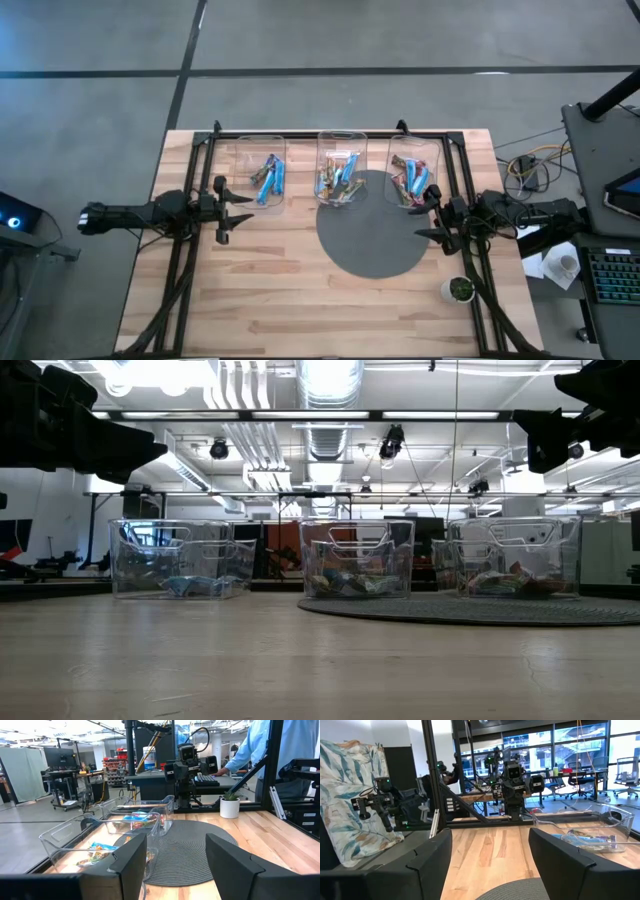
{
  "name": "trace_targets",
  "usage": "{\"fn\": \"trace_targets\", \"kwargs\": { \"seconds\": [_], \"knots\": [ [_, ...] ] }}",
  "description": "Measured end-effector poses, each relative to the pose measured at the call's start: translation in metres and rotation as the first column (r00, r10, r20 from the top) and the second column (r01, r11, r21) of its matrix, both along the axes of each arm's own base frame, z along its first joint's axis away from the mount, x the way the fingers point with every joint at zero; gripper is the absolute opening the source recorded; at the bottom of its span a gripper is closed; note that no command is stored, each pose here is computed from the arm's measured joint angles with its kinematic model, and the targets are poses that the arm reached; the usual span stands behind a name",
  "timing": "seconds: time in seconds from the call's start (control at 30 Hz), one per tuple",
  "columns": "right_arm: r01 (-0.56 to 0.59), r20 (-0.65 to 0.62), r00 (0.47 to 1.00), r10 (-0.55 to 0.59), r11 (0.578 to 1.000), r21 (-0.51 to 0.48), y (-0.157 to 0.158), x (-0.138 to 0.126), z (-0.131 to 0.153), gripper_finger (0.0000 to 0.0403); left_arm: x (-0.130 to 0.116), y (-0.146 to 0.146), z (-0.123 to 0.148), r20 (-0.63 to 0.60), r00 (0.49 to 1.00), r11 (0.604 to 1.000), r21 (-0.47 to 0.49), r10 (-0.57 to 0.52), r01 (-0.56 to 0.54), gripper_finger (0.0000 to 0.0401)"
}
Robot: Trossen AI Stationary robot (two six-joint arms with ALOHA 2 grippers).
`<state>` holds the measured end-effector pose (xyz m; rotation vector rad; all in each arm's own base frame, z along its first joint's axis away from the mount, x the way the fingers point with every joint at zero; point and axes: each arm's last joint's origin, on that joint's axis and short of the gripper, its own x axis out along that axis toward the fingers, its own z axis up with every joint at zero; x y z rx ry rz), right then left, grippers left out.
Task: Pick and place Granola Bars by type
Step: Return to Home Position
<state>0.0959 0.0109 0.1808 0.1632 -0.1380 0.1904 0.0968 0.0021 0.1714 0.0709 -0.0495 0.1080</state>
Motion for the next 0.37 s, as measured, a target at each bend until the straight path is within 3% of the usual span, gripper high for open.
{"fn": "trace_targets", "kwargs": {
  "seconds": [0.37],
  "knots": [
    [0.000,0.000,1.000,0.000,1.000,0.000,0.0000,0.0000,0.0000,0.0250,0.0000,0.0000,0.0000,0.000,1.000,1.000,0.000,0.000,0.000,0.0186]
  ]
}}
